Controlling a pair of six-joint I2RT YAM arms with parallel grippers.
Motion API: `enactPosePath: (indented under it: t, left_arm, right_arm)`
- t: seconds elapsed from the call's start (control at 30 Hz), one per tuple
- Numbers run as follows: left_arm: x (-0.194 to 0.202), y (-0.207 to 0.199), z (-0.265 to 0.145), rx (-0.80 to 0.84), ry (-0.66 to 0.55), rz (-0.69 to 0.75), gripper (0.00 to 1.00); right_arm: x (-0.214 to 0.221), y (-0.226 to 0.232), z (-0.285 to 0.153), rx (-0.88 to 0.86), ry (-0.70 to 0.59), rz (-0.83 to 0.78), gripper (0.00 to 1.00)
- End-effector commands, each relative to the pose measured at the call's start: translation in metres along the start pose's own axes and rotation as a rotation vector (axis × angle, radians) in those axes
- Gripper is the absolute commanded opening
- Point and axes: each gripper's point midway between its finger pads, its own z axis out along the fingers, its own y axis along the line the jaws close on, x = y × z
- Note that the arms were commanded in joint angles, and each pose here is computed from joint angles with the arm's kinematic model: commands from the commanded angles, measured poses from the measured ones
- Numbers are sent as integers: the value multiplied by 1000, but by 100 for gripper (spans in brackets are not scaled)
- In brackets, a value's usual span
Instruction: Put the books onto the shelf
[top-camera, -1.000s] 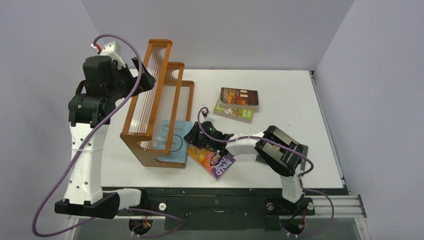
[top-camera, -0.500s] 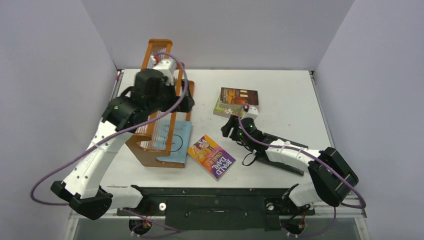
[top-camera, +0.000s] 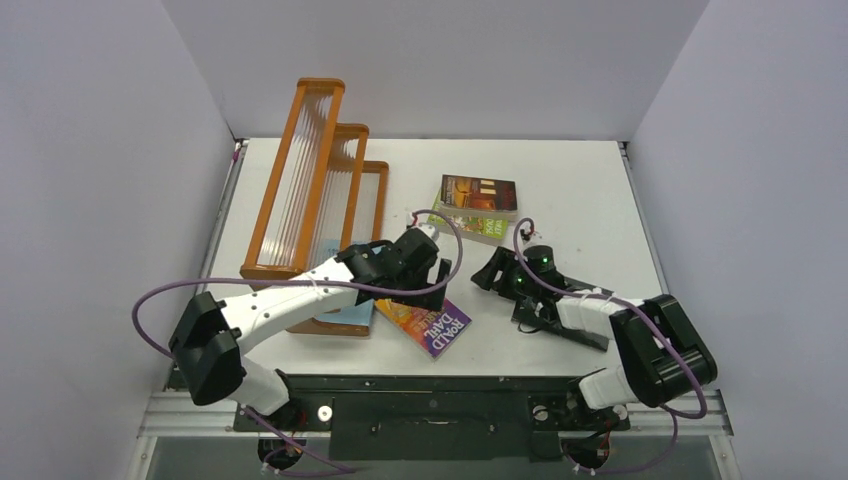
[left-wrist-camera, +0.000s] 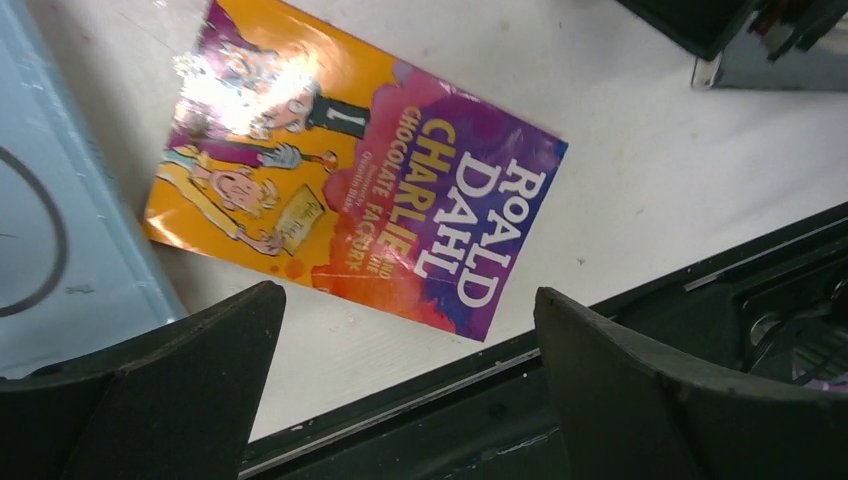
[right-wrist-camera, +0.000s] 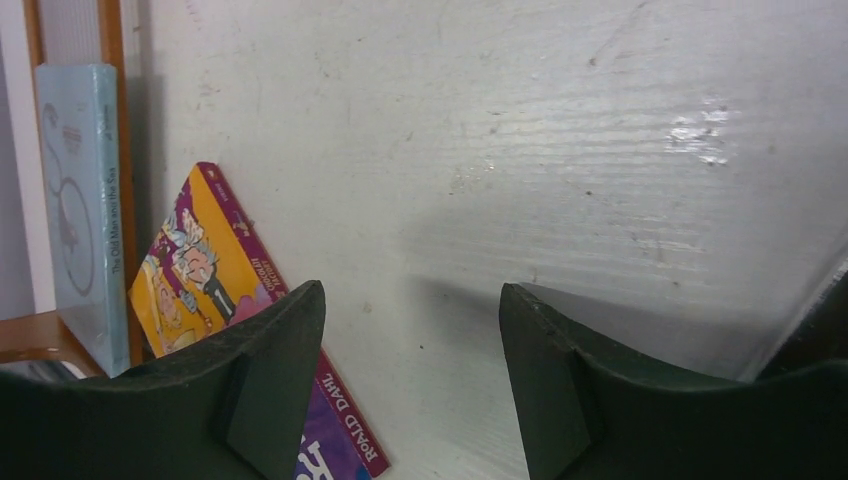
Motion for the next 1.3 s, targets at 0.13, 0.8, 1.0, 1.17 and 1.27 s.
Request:
enactPosePath:
  t: [0.13,0.8,1.0,1.17,1.27]
  left_arm:
    - [54,-28,24,52,58,-42,96]
    - [85,16,79,-207,148,-196,96]
    - [65,9,96,-145,88,-98,96]
    - [30,-8,98,-50,21,-4,96]
    - [10,-8,102,-22,9,0,96]
  right_arm:
    - [8,17,17,-112,67,7,61]
    - [5,7,12,-102,46,46,60]
    - [10,14,14,-148,71,59,60]
    - [20,15,13,-165,110,61,60]
    - [31,19,11,-184,134,67,59]
